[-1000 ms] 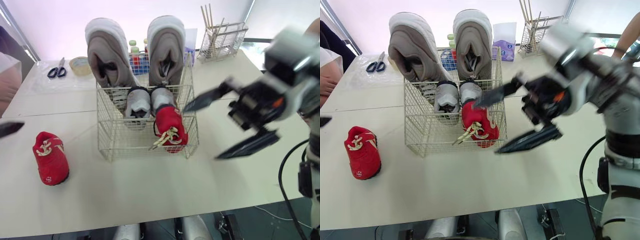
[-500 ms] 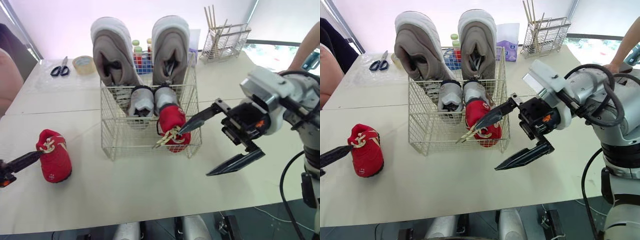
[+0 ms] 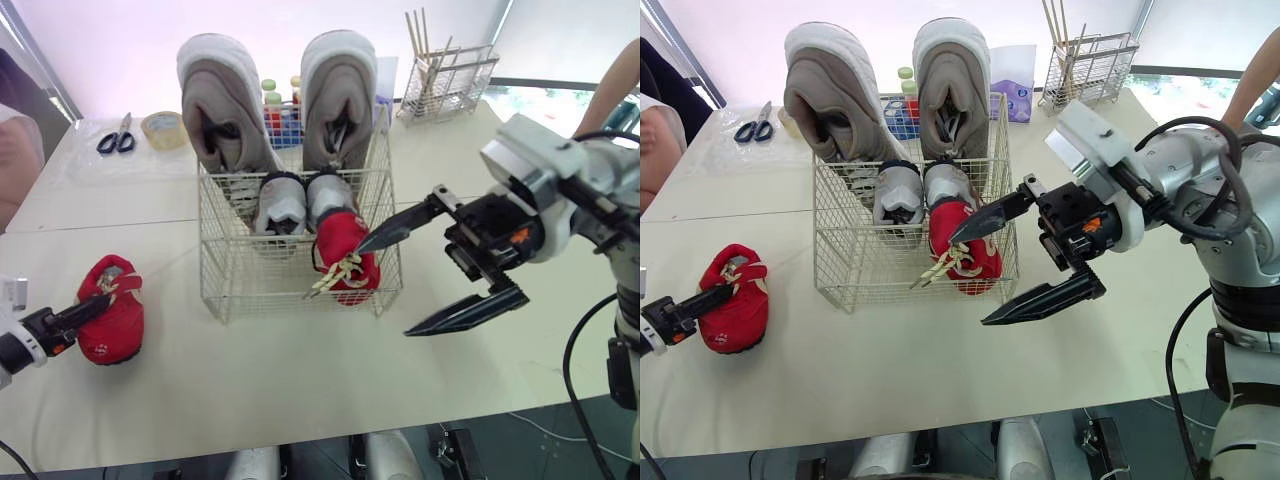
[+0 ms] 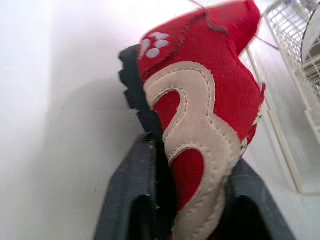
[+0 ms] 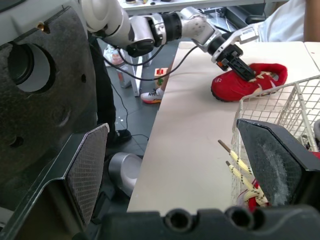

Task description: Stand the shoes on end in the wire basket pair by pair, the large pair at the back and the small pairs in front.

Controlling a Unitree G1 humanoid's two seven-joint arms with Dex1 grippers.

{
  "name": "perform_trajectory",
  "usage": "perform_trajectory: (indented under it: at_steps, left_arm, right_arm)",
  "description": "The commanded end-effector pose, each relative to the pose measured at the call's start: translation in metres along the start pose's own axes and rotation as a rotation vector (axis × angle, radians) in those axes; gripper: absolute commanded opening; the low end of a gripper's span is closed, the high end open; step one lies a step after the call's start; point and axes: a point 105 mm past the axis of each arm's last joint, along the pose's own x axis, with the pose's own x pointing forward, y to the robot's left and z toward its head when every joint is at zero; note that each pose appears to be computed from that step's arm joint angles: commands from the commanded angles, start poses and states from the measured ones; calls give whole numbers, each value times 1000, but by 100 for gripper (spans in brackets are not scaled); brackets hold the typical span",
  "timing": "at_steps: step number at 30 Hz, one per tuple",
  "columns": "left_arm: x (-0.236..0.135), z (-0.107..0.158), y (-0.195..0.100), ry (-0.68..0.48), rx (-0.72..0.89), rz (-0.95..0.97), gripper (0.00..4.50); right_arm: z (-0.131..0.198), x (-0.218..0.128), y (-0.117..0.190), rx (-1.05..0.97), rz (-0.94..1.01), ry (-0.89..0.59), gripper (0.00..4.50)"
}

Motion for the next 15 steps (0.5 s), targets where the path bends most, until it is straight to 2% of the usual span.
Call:
perform_trajectory:
  at_steps: [1, 3, 5, 7, 8, 9, 11, 15]
  left_arm:
    - [-10, 44, -34, -152, 119, -43, 77]
    - [-11, 71, -70, -263, 229, -90, 77]
    - [-16, 111, -125, -471, 418, -136, 77]
    - [-19, 133, -182, -609, 478, -266, 77]
    - [-23, 146, -211, -714, 508, -333, 77]
    - [-28, 154, -230, -793, 508, -378, 77]
    - [-27, 154, -266, -856, 528, -493, 77]
    - [-12, 138, -295, -863, 567, -570, 77]
  right_arm:
    - [9, -6, -3, -50, -36, -12, 450]
    - [8, -9, -8, -42, -60, -21, 450]
    - [7, -15, -16, -35, -100, -19, 450]
    - [4, -21, -25, -31, -143, -9, 450]
    - [3, -26, -31, -31, -168, -4, 450]
    - [2, -29, -35, -31, -187, -2, 450]
    - [3, -36, -43, -31, -222, -2, 450]
    - [6, -50, -50, -6, -268, -20, 450]
